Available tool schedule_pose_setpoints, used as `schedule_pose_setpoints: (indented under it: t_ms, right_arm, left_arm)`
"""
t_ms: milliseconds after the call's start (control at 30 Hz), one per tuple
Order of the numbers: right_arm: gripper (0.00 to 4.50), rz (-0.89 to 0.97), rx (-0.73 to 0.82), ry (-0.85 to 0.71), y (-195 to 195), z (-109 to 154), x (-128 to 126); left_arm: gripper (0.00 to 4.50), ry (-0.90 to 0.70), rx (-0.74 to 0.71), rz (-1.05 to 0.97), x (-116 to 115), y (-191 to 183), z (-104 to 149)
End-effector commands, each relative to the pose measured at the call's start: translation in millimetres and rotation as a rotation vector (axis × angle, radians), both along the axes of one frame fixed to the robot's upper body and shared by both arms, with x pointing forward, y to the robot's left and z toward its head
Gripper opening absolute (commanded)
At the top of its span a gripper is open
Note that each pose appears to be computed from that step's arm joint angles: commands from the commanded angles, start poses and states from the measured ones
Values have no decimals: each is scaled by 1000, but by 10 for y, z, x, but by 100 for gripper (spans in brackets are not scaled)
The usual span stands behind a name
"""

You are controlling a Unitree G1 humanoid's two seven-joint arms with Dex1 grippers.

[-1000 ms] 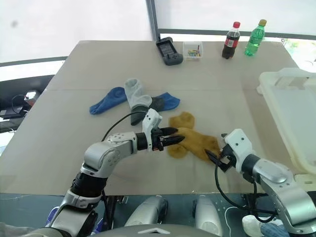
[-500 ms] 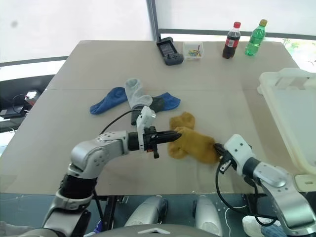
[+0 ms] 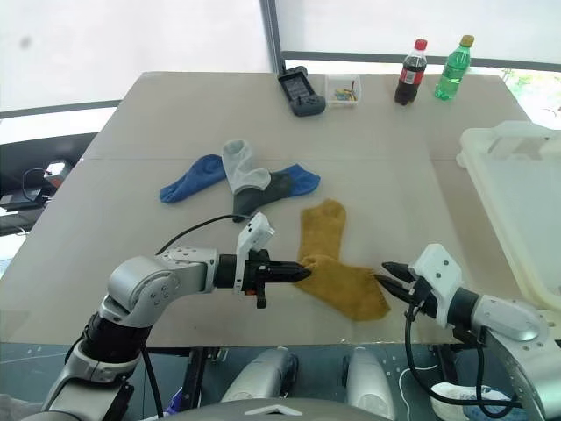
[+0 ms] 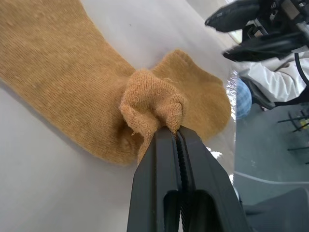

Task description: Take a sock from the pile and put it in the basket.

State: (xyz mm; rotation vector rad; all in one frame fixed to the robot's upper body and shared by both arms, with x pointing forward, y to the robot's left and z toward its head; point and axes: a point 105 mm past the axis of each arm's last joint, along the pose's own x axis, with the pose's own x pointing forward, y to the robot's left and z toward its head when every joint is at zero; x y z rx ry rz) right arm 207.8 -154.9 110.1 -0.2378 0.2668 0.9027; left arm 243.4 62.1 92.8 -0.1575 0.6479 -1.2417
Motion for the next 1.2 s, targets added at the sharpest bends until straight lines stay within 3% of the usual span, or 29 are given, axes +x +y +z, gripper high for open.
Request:
schedule_pose_setpoints:
  t_ms: [33, 233, 333, 500, 700, 867, 967, 1067, 1100, 1133, 1200]
  right_arm:
    - [280, 50, -7, -23, 86, 87, -48]
    - [280, -90, -79, -132, 29, 15, 324]
    - [280, -80, -75, -156, 78, 17, 391]
    - [280, 47, -16, -122, 230, 65, 198]
    - [280, 118, -19, -26, 226, 13, -18]
    - [280, 104, -164, 12, 141, -244, -32]
    - [218, 73, -264, 0, 49, -466, 39]
    - [74, 94, -276, 15, 44, -560, 15]
    - [64, 94, -272, 13, 47, -559, 17]
    - [13, 92, -287, 5, 29, -567, 26]
    - [3, 95, -324, -14, -18, -579, 41]
  left_arm:
    - [0, -3, -27, -5, -49, -17, 79]
    - [0, -51, 26, 146, 161, 36, -16]
    - [0, -69, 14, 214, 249, 70, 22]
    - [0, -52, -80, 134, 81, -19, 195]
    - [0, -41, -75, 151, 88, -7, 210]
    - [0, -33, -77, 141, 69, -21, 211]
    - [0, -36, -68, 138, 64, -21, 197]
    - [0, -37, -56, 139, 63, -4, 180]
    - [0, -38, -53, 137, 59, 1, 175]
    - [0, -37, -51, 135, 55, 6, 170]
    - [0, -40, -40, 124, 38, 17, 155]
